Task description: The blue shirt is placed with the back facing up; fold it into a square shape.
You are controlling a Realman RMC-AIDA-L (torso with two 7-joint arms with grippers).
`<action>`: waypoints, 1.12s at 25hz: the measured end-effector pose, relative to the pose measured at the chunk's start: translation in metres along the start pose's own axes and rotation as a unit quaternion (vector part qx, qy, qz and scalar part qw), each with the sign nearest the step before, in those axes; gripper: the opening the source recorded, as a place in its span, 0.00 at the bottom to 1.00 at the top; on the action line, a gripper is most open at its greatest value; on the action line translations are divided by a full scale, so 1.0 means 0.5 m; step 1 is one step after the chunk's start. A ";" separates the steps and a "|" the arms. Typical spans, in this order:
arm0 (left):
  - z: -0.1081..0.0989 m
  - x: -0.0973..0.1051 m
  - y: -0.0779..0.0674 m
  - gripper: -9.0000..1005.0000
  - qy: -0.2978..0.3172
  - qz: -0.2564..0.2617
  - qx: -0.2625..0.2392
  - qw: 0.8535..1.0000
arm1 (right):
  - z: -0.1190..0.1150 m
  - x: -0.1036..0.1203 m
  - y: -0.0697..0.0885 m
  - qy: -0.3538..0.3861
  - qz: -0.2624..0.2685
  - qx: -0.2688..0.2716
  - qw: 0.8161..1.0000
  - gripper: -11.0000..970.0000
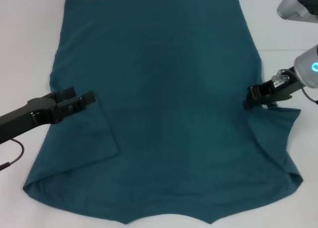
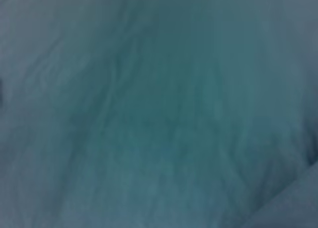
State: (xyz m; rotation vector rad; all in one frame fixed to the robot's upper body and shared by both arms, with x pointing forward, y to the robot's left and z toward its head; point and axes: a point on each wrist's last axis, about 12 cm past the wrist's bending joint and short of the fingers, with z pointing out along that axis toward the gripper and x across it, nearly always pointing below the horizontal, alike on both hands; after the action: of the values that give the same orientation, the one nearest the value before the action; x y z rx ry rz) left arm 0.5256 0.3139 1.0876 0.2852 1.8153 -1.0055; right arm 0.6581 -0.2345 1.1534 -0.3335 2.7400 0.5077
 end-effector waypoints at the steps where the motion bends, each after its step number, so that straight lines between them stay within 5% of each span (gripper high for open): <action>1: -0.001 0.000 0.000 0.90 -0.001 0.000 0.000 1.000 | 0.003 -0.003 0.006 0.001 -0.003 0.003 1.000 0.05; 11: 0.000 0.000 -0.002 0.90 -0.004 -0.002 0.004 1.000 | 0.031 -0.009 0.048 0.011 -0.034 0.025 0.999 0.05; 28: 0.003 0.002 -0.001 0.90 -0.005 -0.003 0.003 1.000 | 0.032 -0.020 0.071 0.024 -0.040 0.049 0.998 0.06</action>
State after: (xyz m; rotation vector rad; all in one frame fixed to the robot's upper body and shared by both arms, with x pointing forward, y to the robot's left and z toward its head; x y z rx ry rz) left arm 0.5258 0.3125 1.0868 0.2778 1.8051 -1.0139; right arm 0.6614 -0.1945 1.1536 -0.4328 2.7727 0.3487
